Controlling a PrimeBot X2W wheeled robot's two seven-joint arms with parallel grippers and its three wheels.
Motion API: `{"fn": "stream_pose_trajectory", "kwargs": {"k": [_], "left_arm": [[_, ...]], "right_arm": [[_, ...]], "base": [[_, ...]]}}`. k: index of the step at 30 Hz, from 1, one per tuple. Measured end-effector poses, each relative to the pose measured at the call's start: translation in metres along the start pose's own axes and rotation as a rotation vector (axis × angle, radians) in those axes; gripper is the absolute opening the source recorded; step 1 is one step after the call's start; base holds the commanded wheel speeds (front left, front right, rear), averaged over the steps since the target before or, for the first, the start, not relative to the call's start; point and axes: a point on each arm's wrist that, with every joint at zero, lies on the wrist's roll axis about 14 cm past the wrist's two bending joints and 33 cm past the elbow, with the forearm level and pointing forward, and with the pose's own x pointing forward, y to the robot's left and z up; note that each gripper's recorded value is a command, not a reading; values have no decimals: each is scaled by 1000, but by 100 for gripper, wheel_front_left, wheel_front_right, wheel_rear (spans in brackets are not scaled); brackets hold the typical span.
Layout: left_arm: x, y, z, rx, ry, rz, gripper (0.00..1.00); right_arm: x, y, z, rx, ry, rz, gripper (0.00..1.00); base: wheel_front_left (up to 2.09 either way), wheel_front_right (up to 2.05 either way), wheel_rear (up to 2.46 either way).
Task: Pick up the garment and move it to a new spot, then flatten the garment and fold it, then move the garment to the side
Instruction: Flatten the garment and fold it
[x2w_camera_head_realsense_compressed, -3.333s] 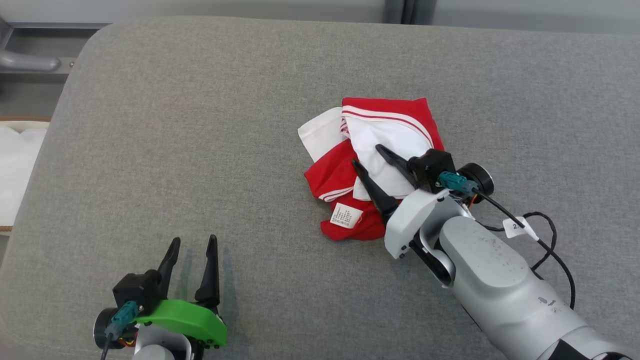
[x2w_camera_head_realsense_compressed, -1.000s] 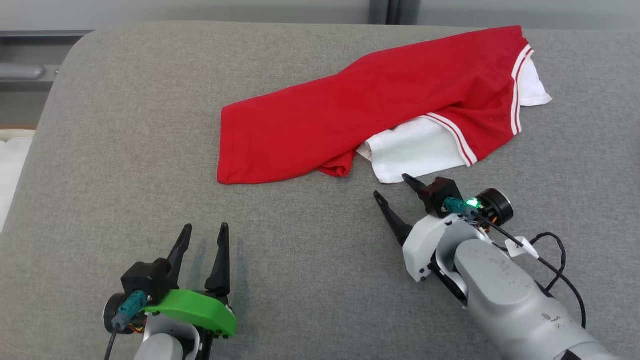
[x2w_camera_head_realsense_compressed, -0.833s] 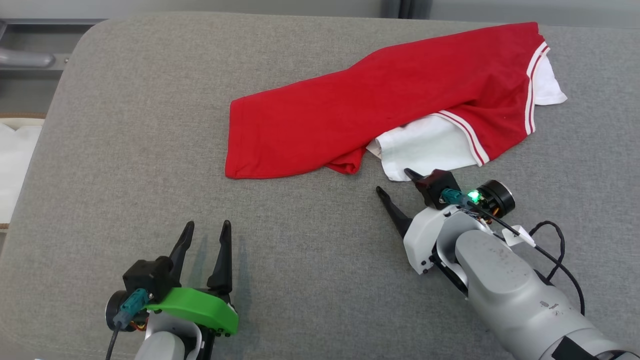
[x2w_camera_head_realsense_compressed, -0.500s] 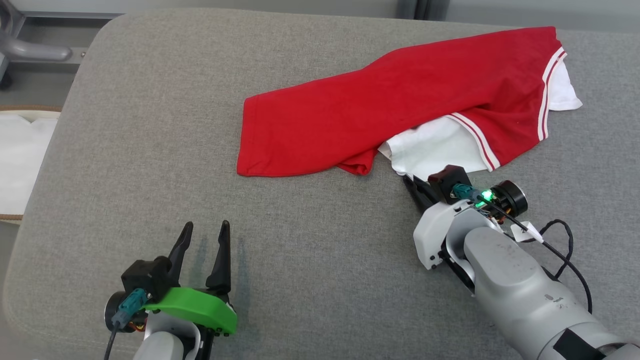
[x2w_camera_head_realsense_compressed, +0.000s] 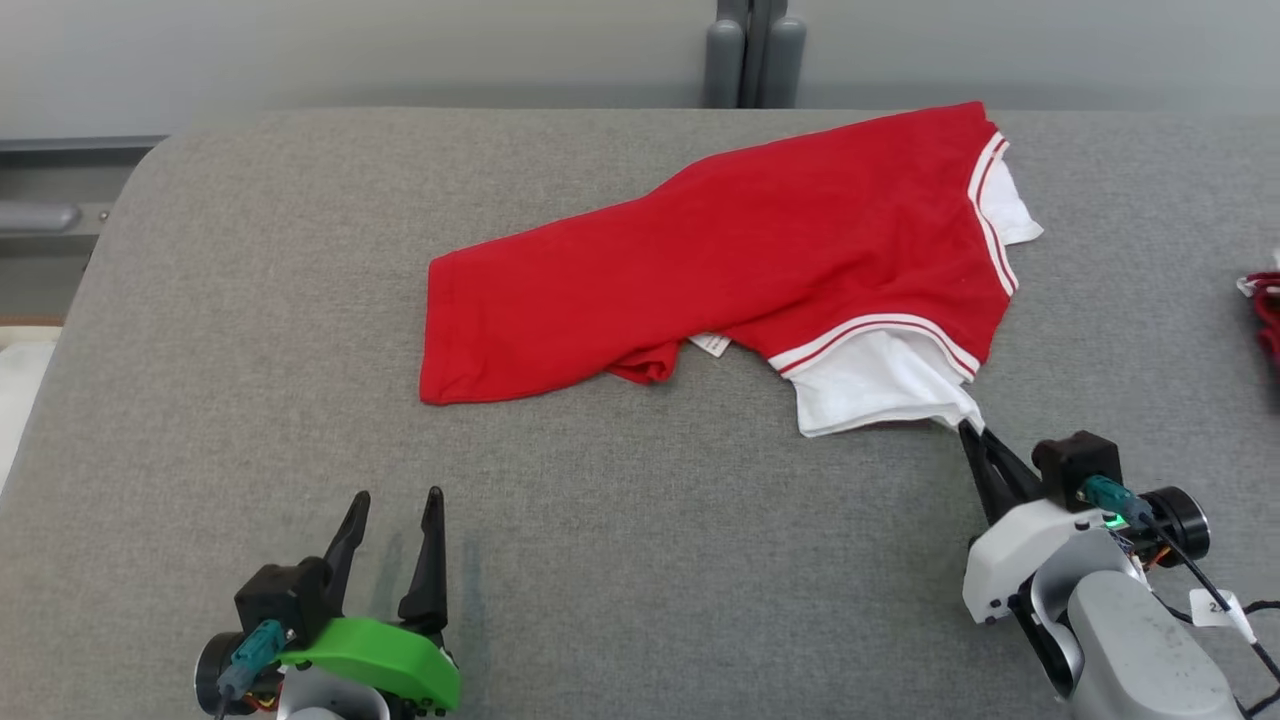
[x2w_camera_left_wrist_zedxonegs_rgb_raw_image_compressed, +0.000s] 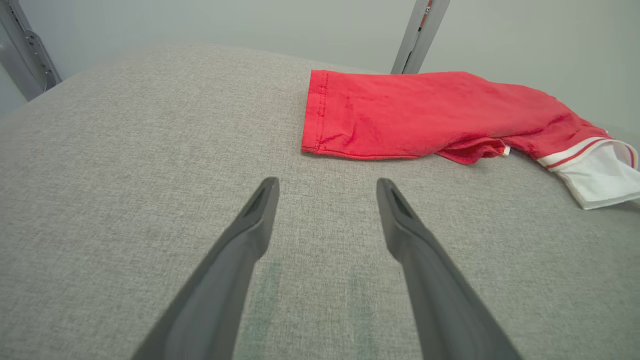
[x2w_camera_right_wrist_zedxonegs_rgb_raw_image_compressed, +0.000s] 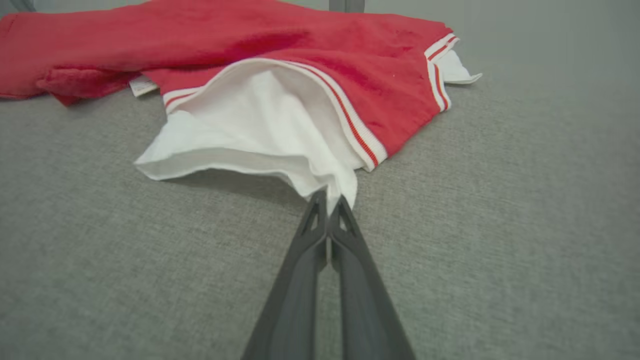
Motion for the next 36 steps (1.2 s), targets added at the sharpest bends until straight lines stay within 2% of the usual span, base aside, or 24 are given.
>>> {"fn": "stream_pose_trajectory", "kwargs": {"k": [1, 2, 3, 7, 10, 13, 17, 21, 25, 36], "left_arm": [[1, -2, 1, 1, -2, -5, 100], [2, -2, 2, 6, -5, -8, 100], [3, -3, 2, 9, -6, -12, 100], [7, -6, 4, 42, -9, -29, 100], [11, -6, 8, 68, -16, -33, 100], [17, -2, 18, 111, -38, -34, 100], [23, -1, 26, 158, -56, -39, 100], [24, 3, 30, 206, -62, -31, 100], [22, 4, 26, 223, -50, -28, 100], [24, 0, 14, 201, -23, -29, 100]], "right_arm": [[-6, -5, 3, 1, -15, -15, 13], [-11, -8, 7, 7, -33, -29, 36], [-15, -11, 11, 15, -50, -42, 100], [-26, -22, 43, 70, -166, -93, 100], [-33, -24, 94, 101, -331, -107, 100], [-44, -32, 118, 117, -419, -146, 100], [-55, -48, 111, 156, -418, -217, 100], [-61, -54, 88, 204, -364, -250, 100], [-66, -53, 63, 254, -303, -262, 100], [-56, -41, 41, 276, -228, -230, 100]], "base": [[0, 0, 0], [0, 0, 0], [0, 0, 0], [0, 0, 0], [0, 0, 0], [0, 0, 0], [0, 0, 0], [0, 0, 0], [0, 0, 0], [0, 0, 0]]}}
